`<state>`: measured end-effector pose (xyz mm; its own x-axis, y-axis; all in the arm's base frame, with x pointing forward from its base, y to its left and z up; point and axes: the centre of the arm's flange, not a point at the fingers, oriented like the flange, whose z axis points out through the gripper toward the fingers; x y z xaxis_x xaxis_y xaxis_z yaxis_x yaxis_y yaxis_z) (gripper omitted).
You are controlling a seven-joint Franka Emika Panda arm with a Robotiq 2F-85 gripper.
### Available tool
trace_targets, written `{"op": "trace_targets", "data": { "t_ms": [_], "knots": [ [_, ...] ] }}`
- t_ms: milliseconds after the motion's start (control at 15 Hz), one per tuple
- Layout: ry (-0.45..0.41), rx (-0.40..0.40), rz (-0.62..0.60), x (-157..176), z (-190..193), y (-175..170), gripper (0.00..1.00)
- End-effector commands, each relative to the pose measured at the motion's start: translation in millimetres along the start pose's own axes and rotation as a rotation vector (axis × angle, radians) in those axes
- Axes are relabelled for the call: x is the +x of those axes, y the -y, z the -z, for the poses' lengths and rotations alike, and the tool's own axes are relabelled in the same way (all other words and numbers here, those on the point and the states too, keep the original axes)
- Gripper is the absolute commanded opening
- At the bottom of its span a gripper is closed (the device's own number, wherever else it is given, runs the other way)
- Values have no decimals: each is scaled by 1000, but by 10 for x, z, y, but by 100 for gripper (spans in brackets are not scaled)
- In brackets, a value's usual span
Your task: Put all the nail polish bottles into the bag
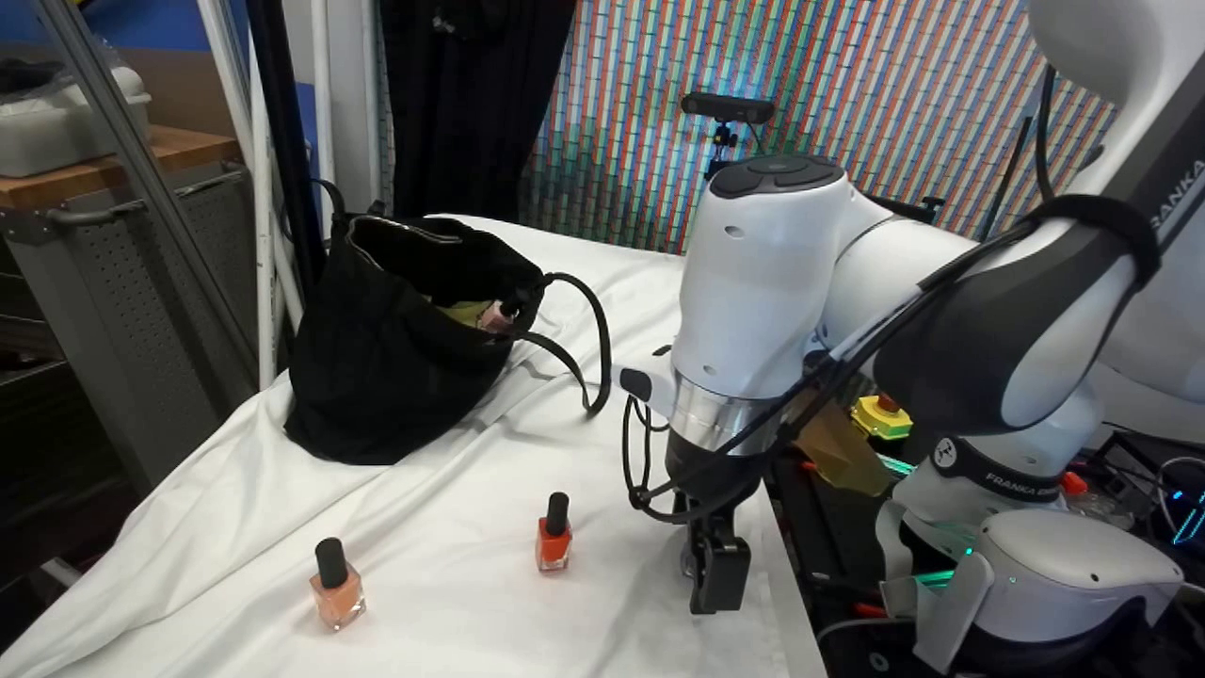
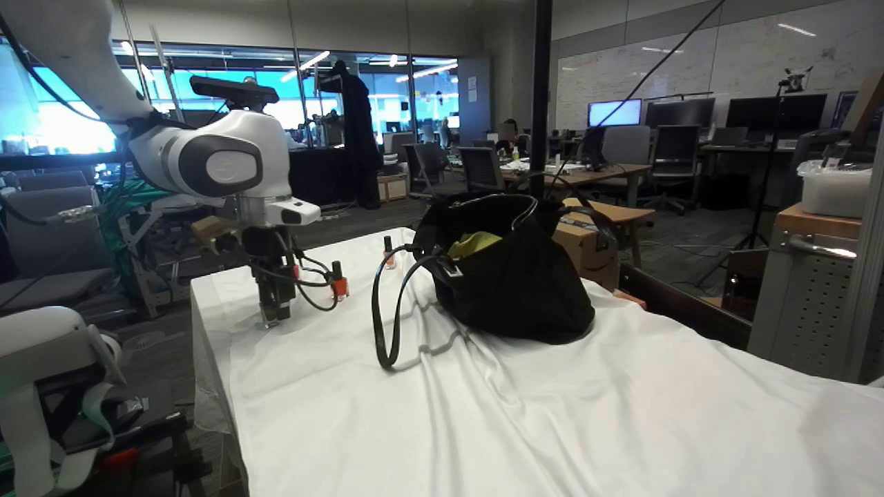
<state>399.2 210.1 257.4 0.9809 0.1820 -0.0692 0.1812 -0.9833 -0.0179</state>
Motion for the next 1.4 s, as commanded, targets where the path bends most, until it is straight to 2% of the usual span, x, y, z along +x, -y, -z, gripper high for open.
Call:
{"op": "trace_targets", "data": {
  "t_ms": [0,667,1333],
  "knots": [
    [-31,-25,-12,-121,101,47,100],
    [-21,-37,-7,-240,50,59,100],
    [-16,-29,-1,-226,29,82,100]
  ]
}}
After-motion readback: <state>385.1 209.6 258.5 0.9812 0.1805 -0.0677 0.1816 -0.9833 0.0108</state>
